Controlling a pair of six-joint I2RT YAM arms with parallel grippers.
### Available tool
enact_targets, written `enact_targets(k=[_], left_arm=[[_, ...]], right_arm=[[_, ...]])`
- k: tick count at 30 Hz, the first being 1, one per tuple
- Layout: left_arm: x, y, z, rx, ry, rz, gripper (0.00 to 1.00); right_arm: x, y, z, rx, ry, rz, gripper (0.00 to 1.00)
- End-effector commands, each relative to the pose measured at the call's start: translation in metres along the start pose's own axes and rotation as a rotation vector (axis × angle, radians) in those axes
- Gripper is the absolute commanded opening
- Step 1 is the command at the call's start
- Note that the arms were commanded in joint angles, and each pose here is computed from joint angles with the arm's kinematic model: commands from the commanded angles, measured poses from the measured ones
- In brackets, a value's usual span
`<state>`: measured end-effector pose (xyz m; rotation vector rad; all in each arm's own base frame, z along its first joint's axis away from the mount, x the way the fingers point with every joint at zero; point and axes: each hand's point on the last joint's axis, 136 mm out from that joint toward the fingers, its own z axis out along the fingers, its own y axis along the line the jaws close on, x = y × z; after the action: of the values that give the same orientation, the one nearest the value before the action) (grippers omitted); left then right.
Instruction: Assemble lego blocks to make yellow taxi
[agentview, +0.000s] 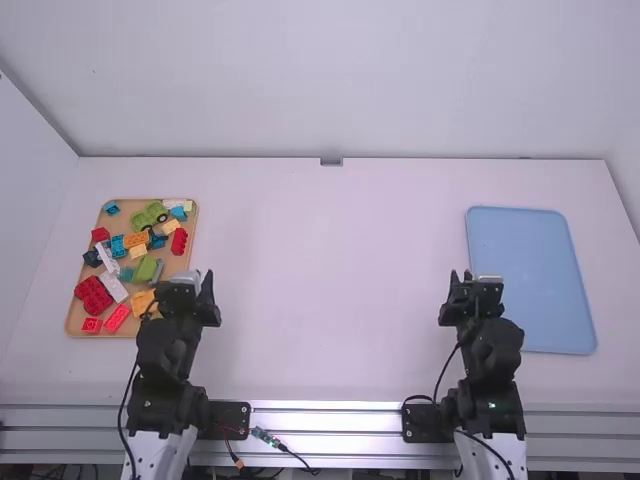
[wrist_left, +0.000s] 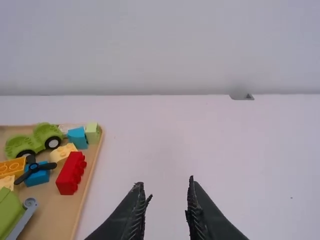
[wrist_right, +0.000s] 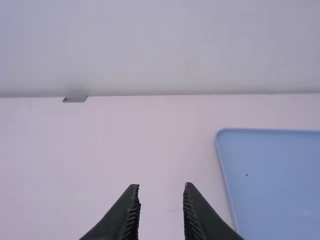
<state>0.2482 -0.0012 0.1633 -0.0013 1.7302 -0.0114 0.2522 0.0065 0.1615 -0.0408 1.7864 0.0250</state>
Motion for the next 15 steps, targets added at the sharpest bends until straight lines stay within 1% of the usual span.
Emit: enact_targets(k=[1, 2, 3, 5, 6, 11, 15], left_arm=[[-0.015, -0.006, -0.002, 0.030, -0.015, 0.000, 0.26], [-0.018, -0.007, -0.002, 0.033, -0.010, 0.000, 0.29], [-0.019, -0.007, -0.002, 0.034, -0.009, 0.000, 0.30], [-0.023, -0.008, -0.001, 0.040, -0.001, 0.001, 0.34], [-0.027, -0.009, -0.001, 0.046, 0.003, 0.001, 0.37], [-0.036, -0.011, 0.001, 0.056, 0.017, 0.001, 0.46], [-0.045, -0.013, 0.003, 0.063, 0.032, -0.002, 0.55]], right_arm=[[-0.019, 0.003, -0.001, -0.016, -0.012, -0.012, 0.26], [-0.023, 0.004, 0.000, -0.021, -0.005, -0.014, 0.29], [-0.024, 0.004, 0.000, -0.022, -0.004, -0.014, 0.30], [-0.030, 0.006, 0.002, -0.033, 0.009, -0.018, 0.34], [-0.034, 0.008, 0.004, -0.048, 0.017, -0.020, 0.37], [-0.045, 0.013, 0.011, -0.076, 0.045, -0.033, 0.46], [-0.053, 0.016, 0.020, -0.099, 0.083, -0.034, 0.55]])
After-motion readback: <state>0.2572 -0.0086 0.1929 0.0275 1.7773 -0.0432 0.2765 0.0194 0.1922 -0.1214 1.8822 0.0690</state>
